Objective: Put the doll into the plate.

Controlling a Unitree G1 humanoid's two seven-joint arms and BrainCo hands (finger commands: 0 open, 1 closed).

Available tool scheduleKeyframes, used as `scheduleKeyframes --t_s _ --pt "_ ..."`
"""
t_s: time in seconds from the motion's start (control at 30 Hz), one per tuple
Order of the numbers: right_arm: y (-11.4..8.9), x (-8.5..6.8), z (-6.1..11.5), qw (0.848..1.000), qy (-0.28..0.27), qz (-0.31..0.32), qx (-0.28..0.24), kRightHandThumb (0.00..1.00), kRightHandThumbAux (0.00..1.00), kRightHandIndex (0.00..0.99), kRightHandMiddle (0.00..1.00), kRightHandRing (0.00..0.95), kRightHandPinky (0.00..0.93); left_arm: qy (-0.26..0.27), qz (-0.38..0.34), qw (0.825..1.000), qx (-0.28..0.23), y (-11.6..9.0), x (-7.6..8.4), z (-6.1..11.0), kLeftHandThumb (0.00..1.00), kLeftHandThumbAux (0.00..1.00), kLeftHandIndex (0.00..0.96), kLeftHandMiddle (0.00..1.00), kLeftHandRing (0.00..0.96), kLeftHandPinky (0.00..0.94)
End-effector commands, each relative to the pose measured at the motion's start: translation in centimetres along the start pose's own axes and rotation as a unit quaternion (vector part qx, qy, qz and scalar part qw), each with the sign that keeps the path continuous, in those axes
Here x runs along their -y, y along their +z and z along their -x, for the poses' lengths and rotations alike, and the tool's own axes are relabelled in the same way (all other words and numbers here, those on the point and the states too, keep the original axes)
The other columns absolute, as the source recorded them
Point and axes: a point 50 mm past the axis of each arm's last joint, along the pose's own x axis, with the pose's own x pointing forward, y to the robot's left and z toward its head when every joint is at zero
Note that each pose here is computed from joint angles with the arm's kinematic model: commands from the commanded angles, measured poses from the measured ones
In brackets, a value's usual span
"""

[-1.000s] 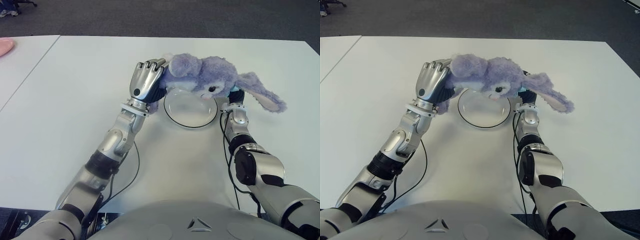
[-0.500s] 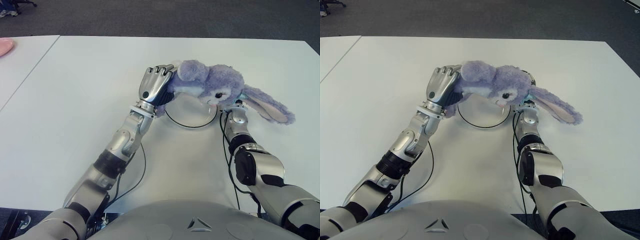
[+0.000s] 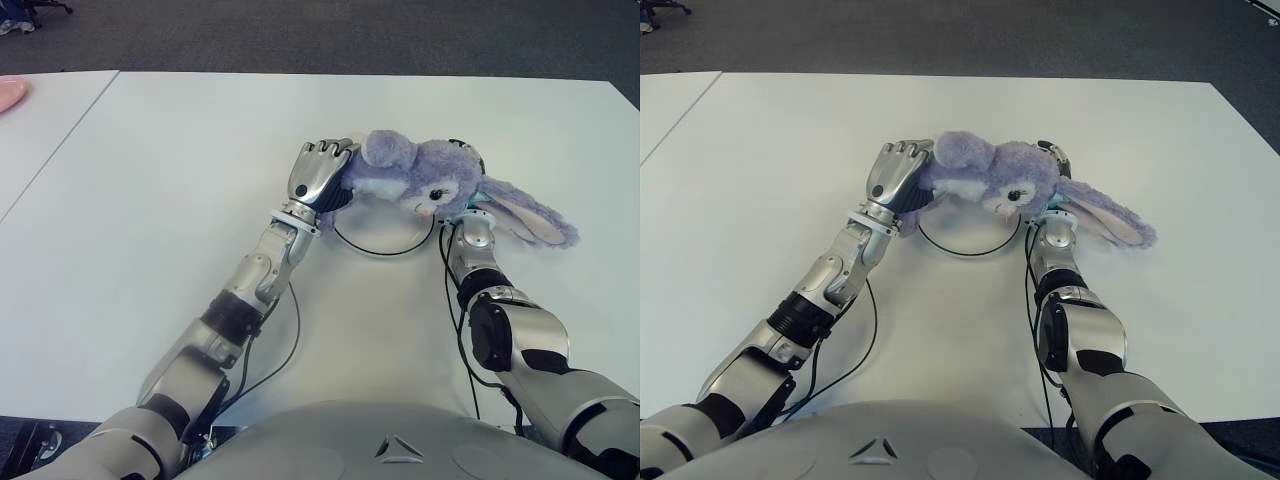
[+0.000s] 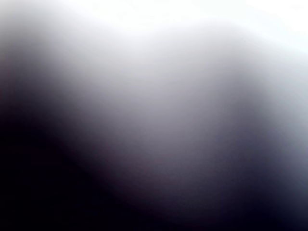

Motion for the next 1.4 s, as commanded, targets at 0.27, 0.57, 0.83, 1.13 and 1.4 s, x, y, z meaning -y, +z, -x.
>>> scheduleKeyframes --t_s 0.27,0.57,0.83,1.13,1.4 --pt "-10.0 -0.4 8.7 0.971 0.003 0.007 -0.237 0.080 0.861 0.247 0.318 0.387 0.441 -0.070 0.044 0.996 -0.038 -0.8 3.8 0.0 0.365 0.832 0.791 0.884 0.883 0.879" --pt "-10.0 -0.5 8.7 0.972 0.002 0.004 -0.233 0.136 0.879 0.255 0.323 0.394 0.448 -0.100 0.017 0.993 -0.056 -1.4 4.0 0.3 0.377 0.784 0.711 0.869 0.876 0.878" --pt "-10.0 -0.5 8.7 0.972 0.001 0.001 -0.233 0.183 0.894 0.235 0.323 0.402 0.457 -0.146 -0.020 0.988 -0.047 -2.0 3.8 0.8 0.200 0.658 0.502 0.765 0.762 0.722" --pt "-10.0 -0.5 8.7 0.972 0.000 -0.003 -0.233 0.248 0.909 0.221 0.325 0.406 0.457 -0.169 -0.026 0.984 -0.051 -2.2 3.0 1.1 0.022 0.534 0.324 0.486 0.517 0.496" --pt "-10.0 -0.6 8.7 0.972 0.001 -0.004 -0.234 0.274 0.907 0.197 0.306 0.398 0.454 -0.191 -0.009 0.980 -0.061 -2.6 2.5 1.3 0.001 0.443 0.128 0.247 0.253 0.169"
